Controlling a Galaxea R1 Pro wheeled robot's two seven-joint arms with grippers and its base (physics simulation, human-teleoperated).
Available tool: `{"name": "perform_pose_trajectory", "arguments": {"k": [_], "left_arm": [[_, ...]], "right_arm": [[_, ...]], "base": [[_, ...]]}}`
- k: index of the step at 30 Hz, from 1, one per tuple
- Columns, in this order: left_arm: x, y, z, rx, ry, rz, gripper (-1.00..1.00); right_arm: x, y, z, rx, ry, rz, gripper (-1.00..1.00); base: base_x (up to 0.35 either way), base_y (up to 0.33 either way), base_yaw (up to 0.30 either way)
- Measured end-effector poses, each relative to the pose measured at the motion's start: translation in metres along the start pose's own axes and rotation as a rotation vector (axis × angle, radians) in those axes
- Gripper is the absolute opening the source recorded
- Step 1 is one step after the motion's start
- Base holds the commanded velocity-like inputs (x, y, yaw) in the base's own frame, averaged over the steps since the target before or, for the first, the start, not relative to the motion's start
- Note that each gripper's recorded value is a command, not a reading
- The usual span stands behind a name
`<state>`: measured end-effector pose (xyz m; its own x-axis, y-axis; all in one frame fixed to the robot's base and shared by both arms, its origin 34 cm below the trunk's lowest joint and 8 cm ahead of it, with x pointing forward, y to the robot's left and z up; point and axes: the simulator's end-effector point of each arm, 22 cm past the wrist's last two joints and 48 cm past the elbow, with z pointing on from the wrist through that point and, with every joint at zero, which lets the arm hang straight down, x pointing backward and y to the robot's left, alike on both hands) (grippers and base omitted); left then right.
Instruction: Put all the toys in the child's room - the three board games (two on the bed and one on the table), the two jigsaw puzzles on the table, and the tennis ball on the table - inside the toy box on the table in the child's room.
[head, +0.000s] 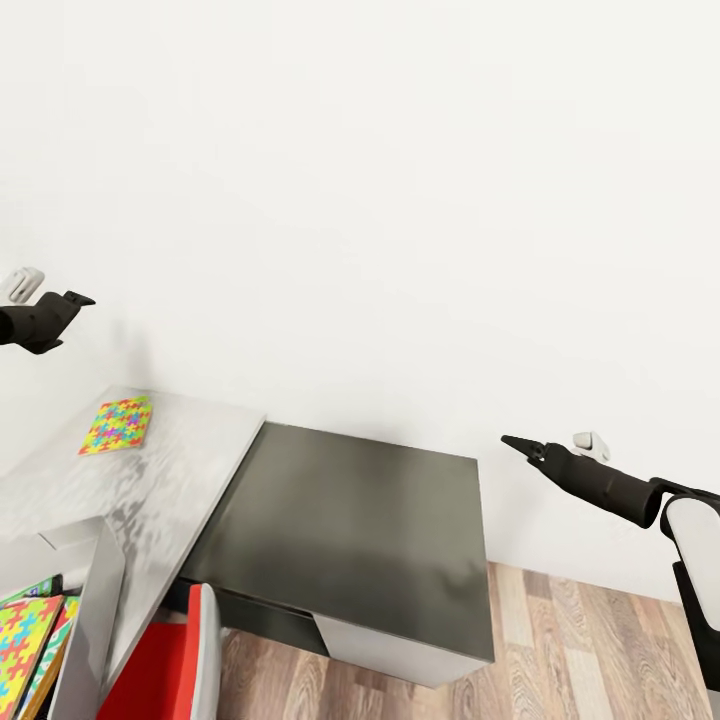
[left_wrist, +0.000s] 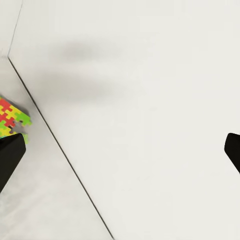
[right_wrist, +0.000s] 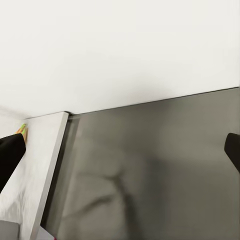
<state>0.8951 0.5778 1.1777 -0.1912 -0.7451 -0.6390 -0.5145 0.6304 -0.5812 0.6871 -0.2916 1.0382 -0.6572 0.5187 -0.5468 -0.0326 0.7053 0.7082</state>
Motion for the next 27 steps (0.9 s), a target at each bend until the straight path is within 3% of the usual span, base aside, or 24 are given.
{"name": "perform_pose_trajectory", "arguments": {"k": [13, 27], "left_arm": [[0.003, 0.003, 0.0, -0.005, 0.004, 0.0, 1.0], [0.01, 0.006, 0.002, -0.007, 0.015, 0.005, 1.0]], "right_arm": [[-0.002, 0.001, -0.001, -0.001, -0.004, 0.0, 1.0], [-0.002, 0.001, -0.002, -0.001, -0.006, 0.0, 1.0]], "base": [[0.0, 0.0, 0.181], [0.0, 0.057, 0.047]]}}
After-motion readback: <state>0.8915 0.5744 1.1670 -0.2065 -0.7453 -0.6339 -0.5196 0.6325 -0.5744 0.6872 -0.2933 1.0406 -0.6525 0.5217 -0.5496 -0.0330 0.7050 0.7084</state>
